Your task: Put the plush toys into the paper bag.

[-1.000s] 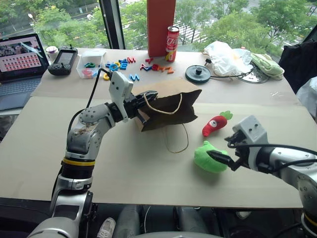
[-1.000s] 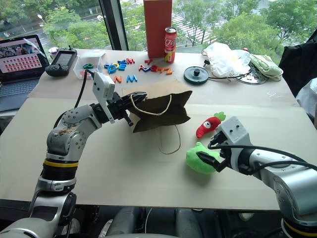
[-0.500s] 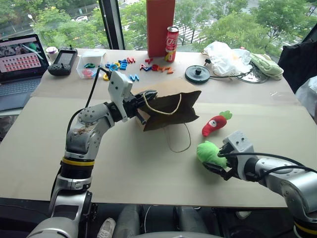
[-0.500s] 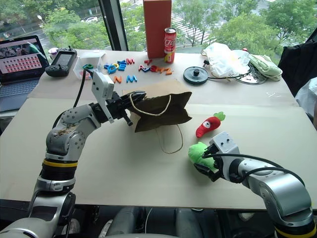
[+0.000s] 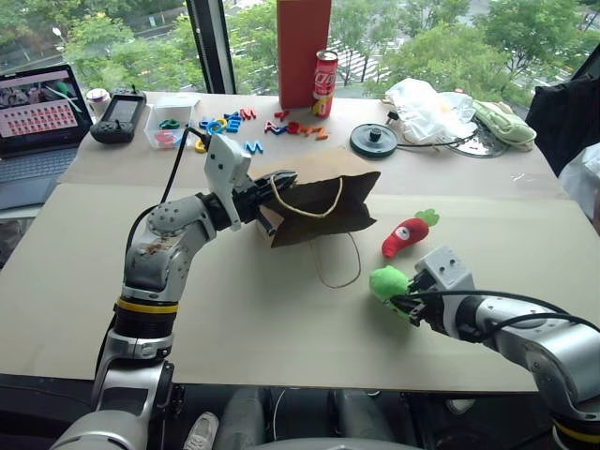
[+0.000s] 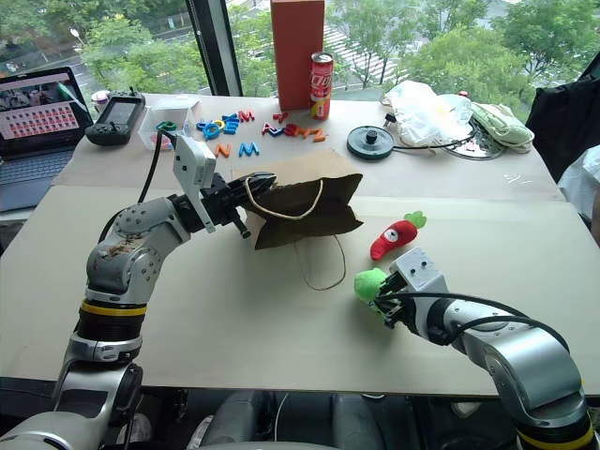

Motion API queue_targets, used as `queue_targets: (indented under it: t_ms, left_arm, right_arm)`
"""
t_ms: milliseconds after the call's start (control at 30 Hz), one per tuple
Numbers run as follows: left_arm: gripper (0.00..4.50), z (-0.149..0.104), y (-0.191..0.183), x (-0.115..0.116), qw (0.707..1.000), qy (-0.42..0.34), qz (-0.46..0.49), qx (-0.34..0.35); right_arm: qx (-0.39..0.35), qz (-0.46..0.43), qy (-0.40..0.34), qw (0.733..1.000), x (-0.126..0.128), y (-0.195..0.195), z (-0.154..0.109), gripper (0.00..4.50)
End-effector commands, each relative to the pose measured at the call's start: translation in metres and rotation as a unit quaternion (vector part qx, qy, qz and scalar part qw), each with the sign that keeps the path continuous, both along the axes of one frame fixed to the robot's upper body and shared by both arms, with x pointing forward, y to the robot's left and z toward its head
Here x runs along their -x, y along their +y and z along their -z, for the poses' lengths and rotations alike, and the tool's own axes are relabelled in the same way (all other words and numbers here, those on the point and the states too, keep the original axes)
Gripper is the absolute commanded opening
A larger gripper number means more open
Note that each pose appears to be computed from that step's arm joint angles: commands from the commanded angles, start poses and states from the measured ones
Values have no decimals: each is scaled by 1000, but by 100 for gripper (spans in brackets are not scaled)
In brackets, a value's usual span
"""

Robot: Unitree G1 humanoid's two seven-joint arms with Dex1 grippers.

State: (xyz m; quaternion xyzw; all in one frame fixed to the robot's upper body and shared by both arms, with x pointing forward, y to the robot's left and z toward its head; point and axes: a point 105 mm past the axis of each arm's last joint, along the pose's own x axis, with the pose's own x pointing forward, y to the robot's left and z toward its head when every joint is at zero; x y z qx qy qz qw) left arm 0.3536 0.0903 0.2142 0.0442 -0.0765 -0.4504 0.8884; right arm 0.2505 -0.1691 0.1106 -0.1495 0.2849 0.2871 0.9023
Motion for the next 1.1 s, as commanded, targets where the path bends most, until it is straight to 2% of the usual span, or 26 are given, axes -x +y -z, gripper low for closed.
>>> queue_targets:
  t_ms: [33, 133, 267, 500, 800, 967, 1100]
  left_arm:
    - [0, -11, -3, 1, 1000, -19, 7, 7]
    - [0, -11, -5, 1, 1000, -17, 10, 10]
    - [0, -12, -7, 1, 1000, -15, 15, 13]
    - [0, -14, -9, 1, 1000, -14, 20, 16]
    - [0, -16, -12, 4, 999, -14, 29, 12]
    - [0, -14, -17, 6, 999, -15, 40, 9]
    - [0, -14, -20, 8, 999, -16, 49, 7]
  right_arm:
    - [-29, -82, -130, 988, 2, 24, -61, 111]
    - [-50, -126, -179, 975, 6, 39, -91, 111]
    - [-36, -148, -204, 967, -1, 54, -102, 111]
    - [30, -134, -197, 971, -32, 67, -84, 111]
    - [113, -124, -246, 955, -75, 79, -86, 111]
    - [123, -109, -247, 955, -97, 92, -89, 111]
    - [99, -65, -245, 962, -114, 102, -93, 111]
